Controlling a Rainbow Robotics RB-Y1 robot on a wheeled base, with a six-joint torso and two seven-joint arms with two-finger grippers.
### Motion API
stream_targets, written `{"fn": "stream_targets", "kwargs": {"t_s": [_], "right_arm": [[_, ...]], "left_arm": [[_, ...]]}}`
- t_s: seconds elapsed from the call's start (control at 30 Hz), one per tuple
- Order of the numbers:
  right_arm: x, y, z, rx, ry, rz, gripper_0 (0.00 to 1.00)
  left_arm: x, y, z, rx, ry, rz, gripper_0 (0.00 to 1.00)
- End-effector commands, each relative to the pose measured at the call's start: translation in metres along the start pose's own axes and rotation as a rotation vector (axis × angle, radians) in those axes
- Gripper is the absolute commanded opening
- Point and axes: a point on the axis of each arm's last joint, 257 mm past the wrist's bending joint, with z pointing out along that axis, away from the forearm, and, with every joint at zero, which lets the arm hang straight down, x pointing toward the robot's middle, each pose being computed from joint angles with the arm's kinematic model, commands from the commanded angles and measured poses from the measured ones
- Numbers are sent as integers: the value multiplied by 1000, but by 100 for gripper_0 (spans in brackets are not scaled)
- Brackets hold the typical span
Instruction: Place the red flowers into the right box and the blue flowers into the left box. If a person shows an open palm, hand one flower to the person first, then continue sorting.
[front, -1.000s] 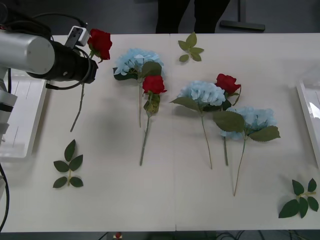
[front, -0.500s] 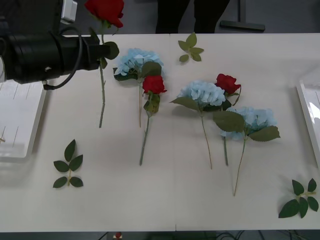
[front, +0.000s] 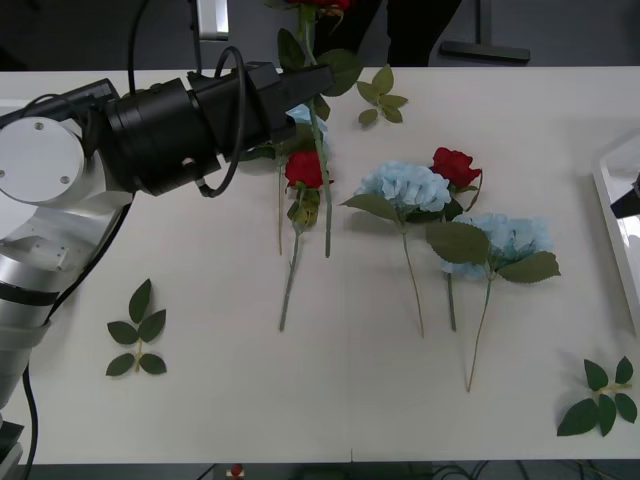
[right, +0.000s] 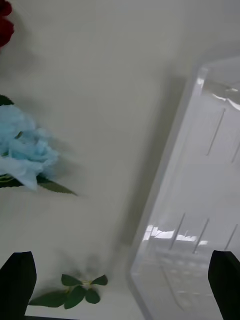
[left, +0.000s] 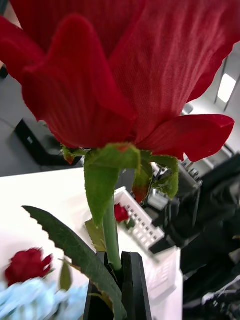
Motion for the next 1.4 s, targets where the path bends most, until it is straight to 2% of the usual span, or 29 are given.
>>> {"fn": "stream_targets", "kwargs": {"t_s": [0.03,0.27,0.37,0.87,1.4], "right_arm": [[15,18,-5,-16,4,94,100],[40,53,8,-44,-9,198,100],[46,63,13,-37,-17,190,100],[71,105,66,12,-21,106,100],[73,165,97,-62,0,142,100]], "left_arm": [[-7,-27,18,51,-68,-20,0],[-18,-48,43,82,-155,-61,0],[-22,-51,46,88,-171,-68,0],[-20,-45,41,76,-150,-70,0],[-20,-46,41,84,-150,-83,0]]}}
